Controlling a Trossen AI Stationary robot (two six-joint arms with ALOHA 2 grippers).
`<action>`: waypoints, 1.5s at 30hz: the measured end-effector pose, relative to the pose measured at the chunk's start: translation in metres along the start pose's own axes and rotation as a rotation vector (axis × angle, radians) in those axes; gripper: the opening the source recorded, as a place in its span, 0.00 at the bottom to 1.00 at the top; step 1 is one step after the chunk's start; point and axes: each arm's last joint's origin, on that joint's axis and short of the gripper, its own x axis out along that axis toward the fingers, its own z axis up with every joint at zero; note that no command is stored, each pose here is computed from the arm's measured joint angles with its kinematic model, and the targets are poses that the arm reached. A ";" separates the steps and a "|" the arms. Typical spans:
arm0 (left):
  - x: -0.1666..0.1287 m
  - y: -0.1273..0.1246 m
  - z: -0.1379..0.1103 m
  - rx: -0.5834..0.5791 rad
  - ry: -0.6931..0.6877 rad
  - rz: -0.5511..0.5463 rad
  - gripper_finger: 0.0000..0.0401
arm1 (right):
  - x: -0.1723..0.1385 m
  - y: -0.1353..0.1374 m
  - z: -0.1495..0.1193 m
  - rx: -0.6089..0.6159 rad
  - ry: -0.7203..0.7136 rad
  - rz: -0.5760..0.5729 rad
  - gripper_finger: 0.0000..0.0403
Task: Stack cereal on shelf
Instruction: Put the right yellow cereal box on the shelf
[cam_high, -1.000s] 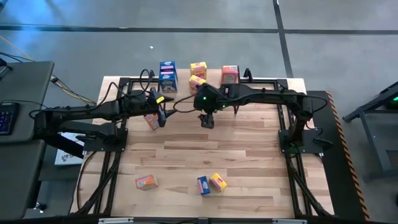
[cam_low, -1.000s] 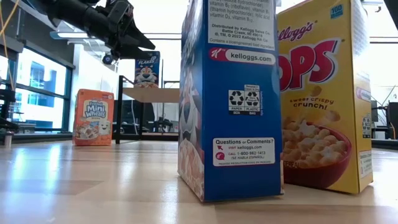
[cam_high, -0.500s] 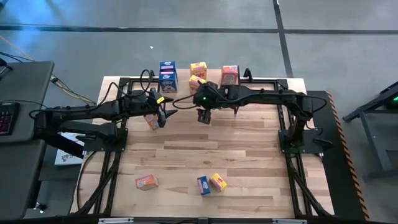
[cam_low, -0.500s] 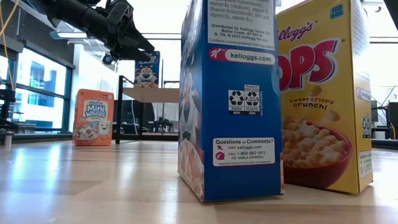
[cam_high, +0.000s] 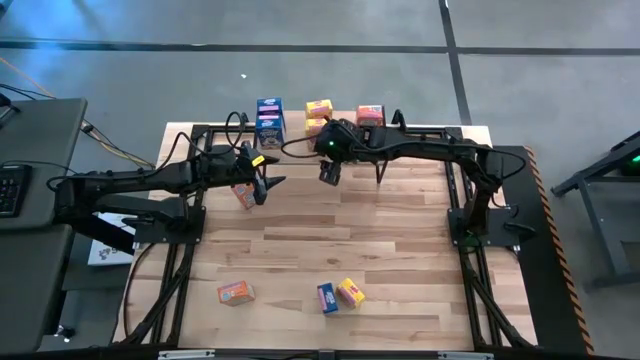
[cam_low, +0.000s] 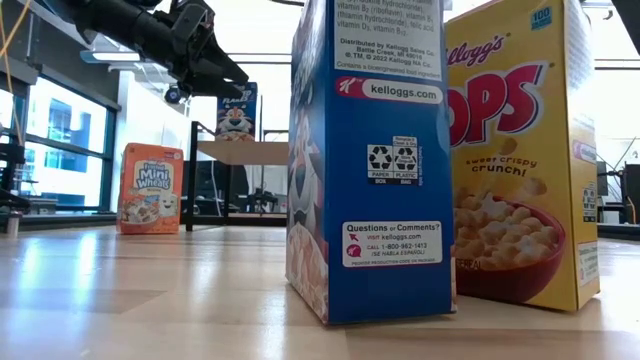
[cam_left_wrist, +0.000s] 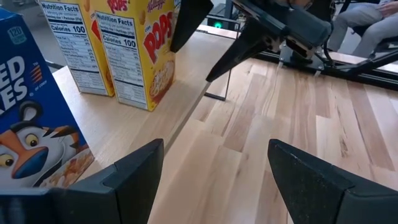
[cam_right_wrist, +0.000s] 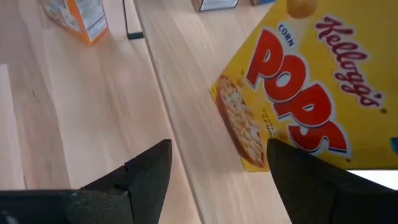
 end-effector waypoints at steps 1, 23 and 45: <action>0.000 0.000 0.000 0.005 0.000 0.000 0.70 | 0.000 -0.001 0.001 0.003 -0.007 -0.002 0.64; 0.000 0.000 0.000 0.006 -0.001 0.000 0.70 | -0.006 0.023 0.002 0.008 -0.021 0.126 0.64; 0.000 0.000 0.000 0.006 -0.001 0.000 0.70 | 0.000 -0.003 0.010 -0.002 -0.120 0.097 0.64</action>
